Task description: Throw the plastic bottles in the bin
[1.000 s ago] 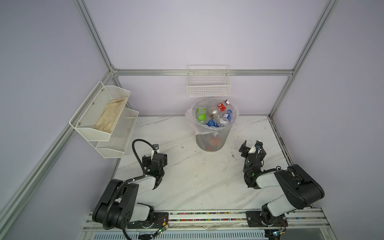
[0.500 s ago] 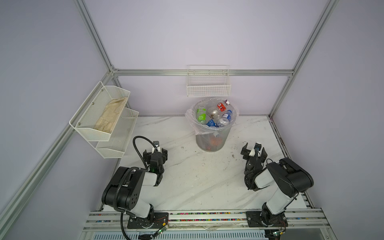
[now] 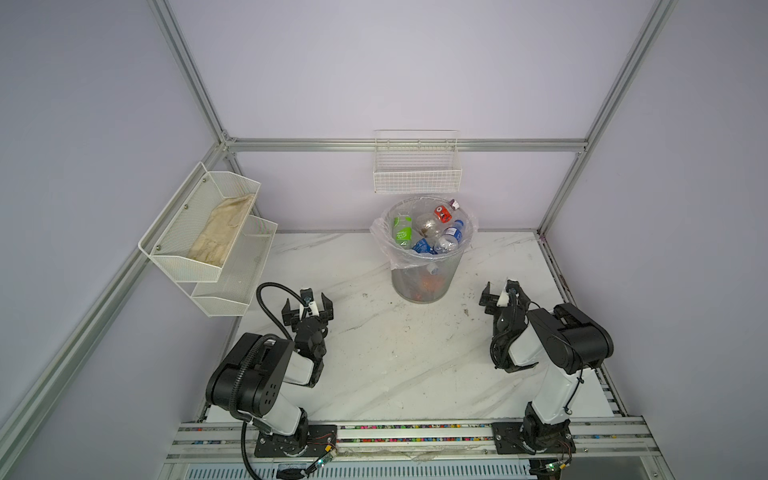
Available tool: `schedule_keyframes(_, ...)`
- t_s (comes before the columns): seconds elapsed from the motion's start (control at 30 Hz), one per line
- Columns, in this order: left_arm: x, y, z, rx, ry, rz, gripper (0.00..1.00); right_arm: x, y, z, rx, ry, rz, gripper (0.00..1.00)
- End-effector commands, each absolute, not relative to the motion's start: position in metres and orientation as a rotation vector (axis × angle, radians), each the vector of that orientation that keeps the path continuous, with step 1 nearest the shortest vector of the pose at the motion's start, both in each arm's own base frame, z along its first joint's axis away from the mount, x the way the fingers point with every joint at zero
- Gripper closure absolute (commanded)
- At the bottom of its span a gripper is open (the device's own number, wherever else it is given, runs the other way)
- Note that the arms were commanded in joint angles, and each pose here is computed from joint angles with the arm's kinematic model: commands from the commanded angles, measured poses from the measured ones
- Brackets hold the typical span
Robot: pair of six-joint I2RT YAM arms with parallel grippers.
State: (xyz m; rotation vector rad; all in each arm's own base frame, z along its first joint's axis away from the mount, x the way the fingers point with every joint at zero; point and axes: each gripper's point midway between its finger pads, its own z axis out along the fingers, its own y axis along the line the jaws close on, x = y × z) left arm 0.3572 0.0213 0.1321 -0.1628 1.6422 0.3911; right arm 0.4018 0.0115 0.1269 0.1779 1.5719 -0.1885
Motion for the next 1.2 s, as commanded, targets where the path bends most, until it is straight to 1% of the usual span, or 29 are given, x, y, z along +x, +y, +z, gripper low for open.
schedule_keyframes(0.0,0.353,0.013,0.143,-0.115,1.573,0.358,0.0,0.403,0.025,0.15,0.095,1.495,-0.108,0.02)
schedule_keyframes(0.07,0.358,0.011,0.139,-0.089,1.578,0.353,0.0,0.403,0.03,0.15,0.065,1.497,-0.088,0.02)
schedule_keyframes(0.2,0.37,0.024,0.137,-0.143,1.603,0.374,0.0,0.429,0.024,0.136,0.092,1.598,-0.067,0.02)
schedule_keyframes(0.3,0.394,0.042,0.121,-0.212,1.752,0.36,0.0,0.441,0.01,0.13,0.13,1.65,-0.03,0.02)
schedule_keyframes(0.33,0.399,0.05,0.114,-0.237,1.809,0.31,0.0,0.442,0.008,0.131,0.125,1.643,-0.04,0.02)
schedule_keyframes(0.37,0.398,0.051,0.112,-0.245,1.823,0.279,0.0,0.442,0.008,0.131,0.123,1.642,-0.043,0.02)
schedule_keyframes(1.17,0.395,0.05,0.116,-0.227,1.787,0.285,0.0,0.437,0.013,0.134,0.1,1.629,-0.053,0.02)
